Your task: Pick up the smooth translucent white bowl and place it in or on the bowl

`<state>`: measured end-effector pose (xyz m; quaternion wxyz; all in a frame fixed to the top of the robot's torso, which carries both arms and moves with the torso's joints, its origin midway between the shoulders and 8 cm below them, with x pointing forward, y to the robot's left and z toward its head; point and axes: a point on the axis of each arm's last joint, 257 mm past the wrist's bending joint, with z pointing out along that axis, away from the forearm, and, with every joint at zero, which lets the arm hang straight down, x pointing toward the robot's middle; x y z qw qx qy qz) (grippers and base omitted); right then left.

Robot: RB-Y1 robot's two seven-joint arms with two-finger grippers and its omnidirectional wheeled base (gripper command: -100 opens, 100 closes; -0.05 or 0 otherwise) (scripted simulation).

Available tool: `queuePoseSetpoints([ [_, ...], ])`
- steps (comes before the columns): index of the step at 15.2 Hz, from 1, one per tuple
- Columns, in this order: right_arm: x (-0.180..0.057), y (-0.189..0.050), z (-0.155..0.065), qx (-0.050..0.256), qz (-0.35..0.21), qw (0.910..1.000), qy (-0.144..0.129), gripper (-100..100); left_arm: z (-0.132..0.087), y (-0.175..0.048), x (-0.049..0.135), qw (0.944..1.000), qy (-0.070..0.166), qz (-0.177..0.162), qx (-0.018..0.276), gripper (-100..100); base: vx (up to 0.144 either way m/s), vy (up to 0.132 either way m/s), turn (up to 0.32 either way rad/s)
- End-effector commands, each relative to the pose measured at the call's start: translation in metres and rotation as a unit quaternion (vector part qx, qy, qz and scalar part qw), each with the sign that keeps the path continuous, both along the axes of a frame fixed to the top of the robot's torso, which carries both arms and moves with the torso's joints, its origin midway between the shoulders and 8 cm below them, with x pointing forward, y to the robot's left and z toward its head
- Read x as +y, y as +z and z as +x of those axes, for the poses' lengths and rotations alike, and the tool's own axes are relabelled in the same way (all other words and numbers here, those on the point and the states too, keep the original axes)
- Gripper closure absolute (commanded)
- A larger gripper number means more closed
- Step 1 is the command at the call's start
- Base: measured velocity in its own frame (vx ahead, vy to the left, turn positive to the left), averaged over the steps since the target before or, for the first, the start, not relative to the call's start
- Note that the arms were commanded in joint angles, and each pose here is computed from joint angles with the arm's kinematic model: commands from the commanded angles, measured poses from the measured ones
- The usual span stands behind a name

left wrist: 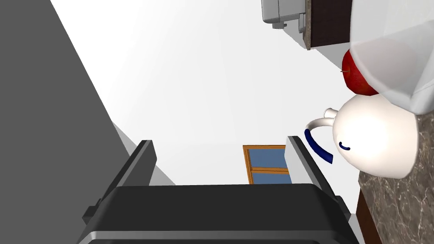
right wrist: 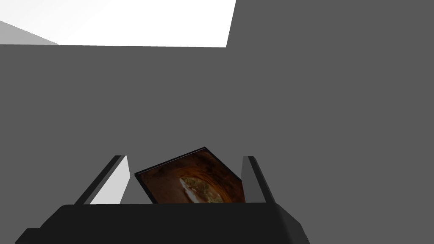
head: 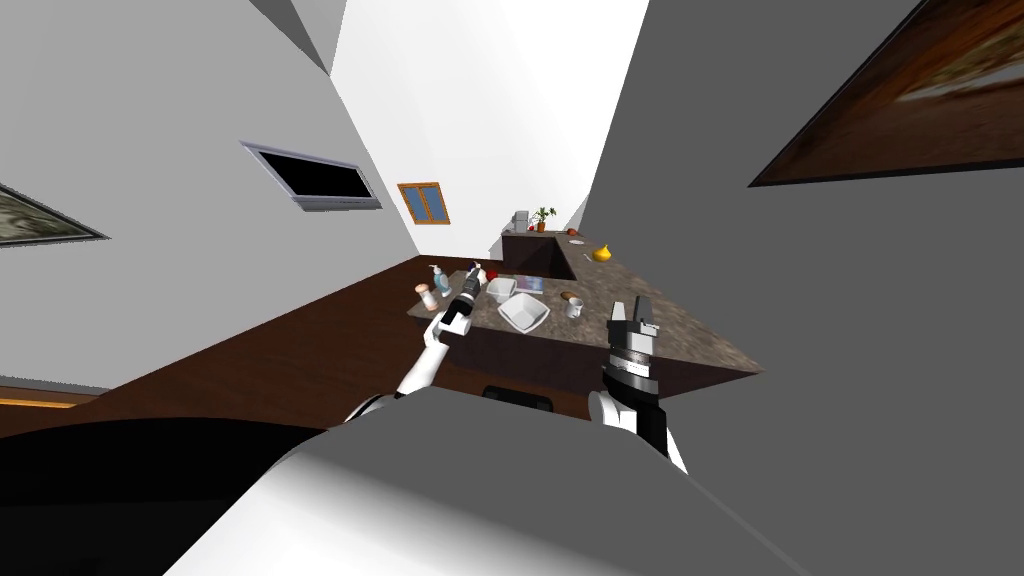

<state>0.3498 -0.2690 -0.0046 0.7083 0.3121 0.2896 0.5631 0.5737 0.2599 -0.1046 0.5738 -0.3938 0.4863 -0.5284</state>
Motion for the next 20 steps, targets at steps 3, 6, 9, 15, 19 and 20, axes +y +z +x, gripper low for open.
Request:
queuePoseSetpoints([
  [3,0.0,0.0,0.0,0.0,0.0,1.0,0.0,0,0.024,-0.021,-0.001,0.9988,0.003,-0.007,0.048,-100,-0.017,0.029,0.017],
  [6,0.0,0.0,0.0,0.0,0.0,1.0,0.0,0,0.041,-0.032,-0.004,0.9968,0.004,-0.013,0.078,-100,-0.017,0.026,0.019],
  [9,0.0,0.0,0.0,0.0,0.0,1.0,0.0,0,0.056,-0.043,-0.007,0.9938,0.006,-0.018,0.11,-100,-0.012,0.026,0.02],
  [15,0.0,0.0,0.0,0.0,0.0,1.0,0.0,0,0.079,-0.064,-0.015,0.9852,0.009,-0.029,0.169,-100,-0.012,0.021,0.014],
  [19,0.0,0.0,0.0,0.0,0.0,1.0,0.0,0,0.094,-0.077,-0.021,0.977,0.012,-0.033,0.21,-100,-0.013,0.026,0.023],
  [20,0.0,0.0,0.0,0.0,0.0,1.0,0.0,0,0.093,-0.082,-0.02,0.9748,0.014,-0.032,0.22,-100,-0.007,0.022,0.003],
])
